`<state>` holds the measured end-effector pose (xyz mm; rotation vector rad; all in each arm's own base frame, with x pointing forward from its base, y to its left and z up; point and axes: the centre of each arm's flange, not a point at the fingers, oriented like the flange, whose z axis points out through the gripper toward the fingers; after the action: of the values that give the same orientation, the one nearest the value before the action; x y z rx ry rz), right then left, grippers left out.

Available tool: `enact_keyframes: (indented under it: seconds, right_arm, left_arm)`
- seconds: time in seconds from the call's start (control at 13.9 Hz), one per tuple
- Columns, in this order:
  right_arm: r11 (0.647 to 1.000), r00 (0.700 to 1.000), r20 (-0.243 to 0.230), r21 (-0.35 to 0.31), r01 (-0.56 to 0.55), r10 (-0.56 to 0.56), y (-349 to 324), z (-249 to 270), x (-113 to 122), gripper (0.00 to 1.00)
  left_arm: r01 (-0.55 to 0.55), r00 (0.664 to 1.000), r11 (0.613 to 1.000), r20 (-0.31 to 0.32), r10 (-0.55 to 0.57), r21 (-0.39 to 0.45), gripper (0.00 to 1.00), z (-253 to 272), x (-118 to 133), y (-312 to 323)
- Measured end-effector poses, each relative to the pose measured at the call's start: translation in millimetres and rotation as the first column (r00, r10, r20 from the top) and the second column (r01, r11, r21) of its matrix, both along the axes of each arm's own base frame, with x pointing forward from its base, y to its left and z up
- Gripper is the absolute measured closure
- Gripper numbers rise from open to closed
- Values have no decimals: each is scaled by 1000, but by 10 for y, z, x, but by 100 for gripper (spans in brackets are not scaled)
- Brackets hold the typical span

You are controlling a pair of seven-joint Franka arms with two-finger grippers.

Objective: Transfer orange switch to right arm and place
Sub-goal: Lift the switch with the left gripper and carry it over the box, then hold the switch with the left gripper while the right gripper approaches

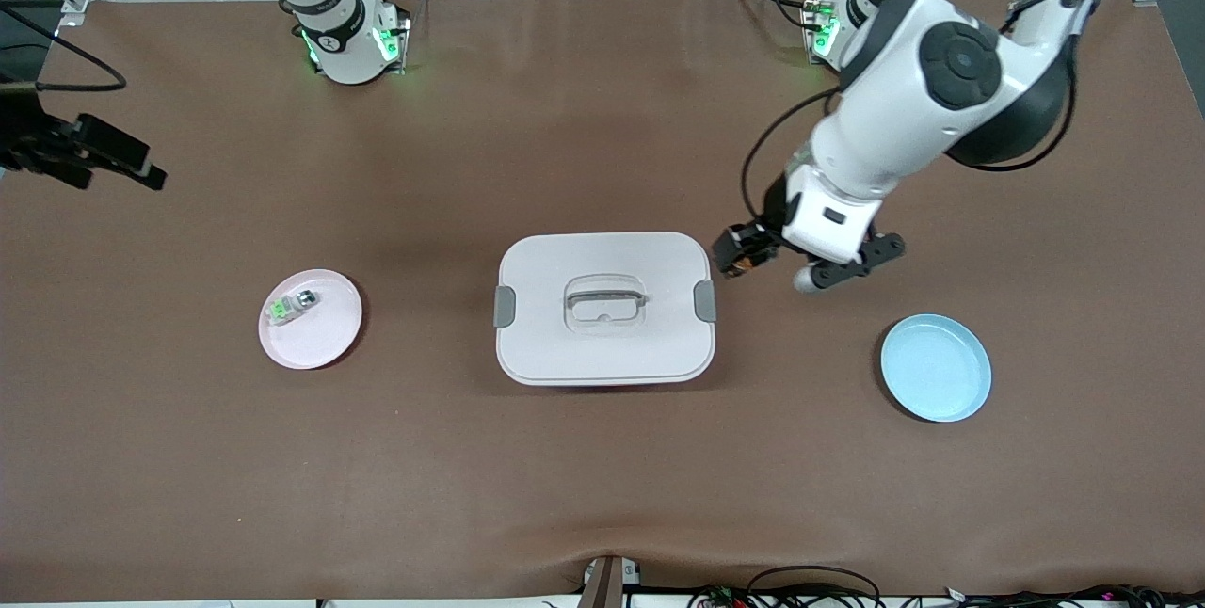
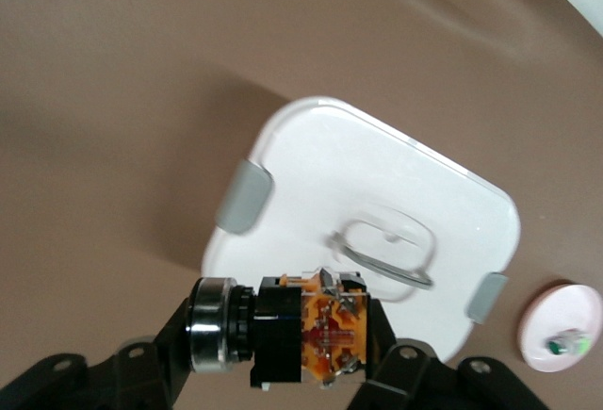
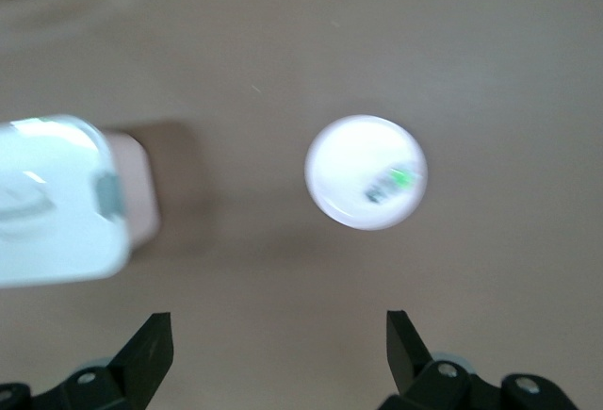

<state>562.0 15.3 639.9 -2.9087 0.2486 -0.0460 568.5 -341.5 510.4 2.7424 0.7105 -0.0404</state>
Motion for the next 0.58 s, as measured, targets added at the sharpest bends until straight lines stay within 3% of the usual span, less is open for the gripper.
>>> enact_keyframes:
  seconds: [0.29, 0.58]
  right_arm:
    - [963, 977, 62, 193, 187, -203, 756, -255, -220, 0]
    - [863, 921, 106, 404, 304, -375, 1327, -385, -671, 0]
  left_arm:
    - [-154, 985, 985, -93, 147, -75, 28, 24, -55, -645]
    - [-251, 958, 964, -165, 235, -88, 28, -13, -171, -1001]
